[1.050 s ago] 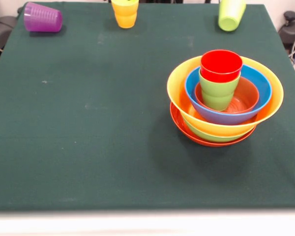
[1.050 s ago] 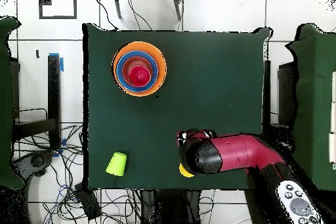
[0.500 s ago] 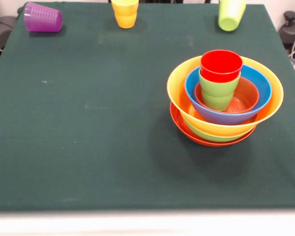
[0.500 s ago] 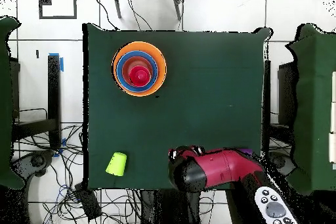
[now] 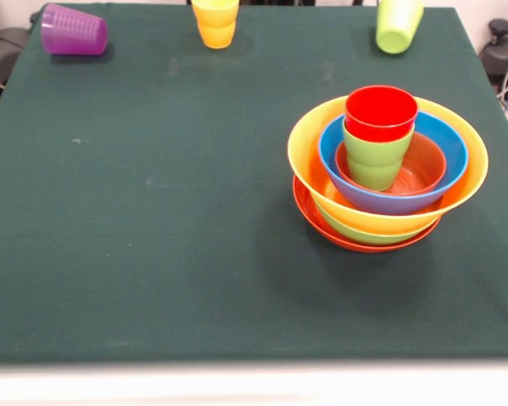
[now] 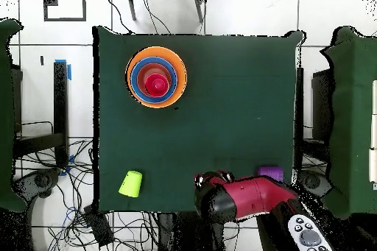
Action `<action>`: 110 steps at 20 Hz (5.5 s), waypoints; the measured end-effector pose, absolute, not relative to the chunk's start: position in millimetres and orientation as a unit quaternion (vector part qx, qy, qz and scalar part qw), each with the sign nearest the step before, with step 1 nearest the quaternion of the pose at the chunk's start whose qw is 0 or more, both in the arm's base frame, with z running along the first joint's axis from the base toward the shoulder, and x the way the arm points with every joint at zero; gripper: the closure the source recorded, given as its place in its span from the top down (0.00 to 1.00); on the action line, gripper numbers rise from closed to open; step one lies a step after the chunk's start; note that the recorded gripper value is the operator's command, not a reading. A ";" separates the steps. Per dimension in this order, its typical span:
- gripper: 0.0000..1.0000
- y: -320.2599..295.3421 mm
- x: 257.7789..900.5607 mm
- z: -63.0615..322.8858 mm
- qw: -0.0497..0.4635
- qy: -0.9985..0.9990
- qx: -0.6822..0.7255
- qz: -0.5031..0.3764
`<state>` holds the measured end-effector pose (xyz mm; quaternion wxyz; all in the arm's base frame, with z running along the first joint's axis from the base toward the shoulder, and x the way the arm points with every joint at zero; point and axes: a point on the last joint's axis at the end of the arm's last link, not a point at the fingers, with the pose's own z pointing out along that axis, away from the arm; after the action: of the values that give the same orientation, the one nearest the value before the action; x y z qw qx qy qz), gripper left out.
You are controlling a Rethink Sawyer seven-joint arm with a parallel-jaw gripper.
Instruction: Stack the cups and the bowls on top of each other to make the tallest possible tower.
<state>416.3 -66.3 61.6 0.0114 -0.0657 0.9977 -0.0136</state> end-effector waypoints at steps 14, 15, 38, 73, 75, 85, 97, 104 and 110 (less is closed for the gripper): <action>1.00 -62.0 386.3 48.2 -0.017 0.997 -0.066 -0.020; 1.00 -61.9 385.2 47.6 -0.019 0.997 -0.066 -0.020; 0.00 -51.5 356.5 22.2 -0.016 0.997 -0.068 -0.015; 1.00 -70.6 408.4 17.3 0.034 0.996 -0.071 -0.042; 1.00 -70.5 411.7 19.9 0.039 0.996 -0.071 -0.043; 1.00 -78.3 461.3 68.1 0.058 0.997 -0.008 -0.043; 1.00 -71.2 489.0 110.4 0.037 0.998 0.020 -0.040; 1.00 -33.8 507.4 109.4 0.047 0.998 -0.021 -0.044; 1.00 3.2 554.6 107.4 0.060 0.996 -0.044 -0.054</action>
<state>554.6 3.2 107.4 0.0600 -0.0443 0.9957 -0.0543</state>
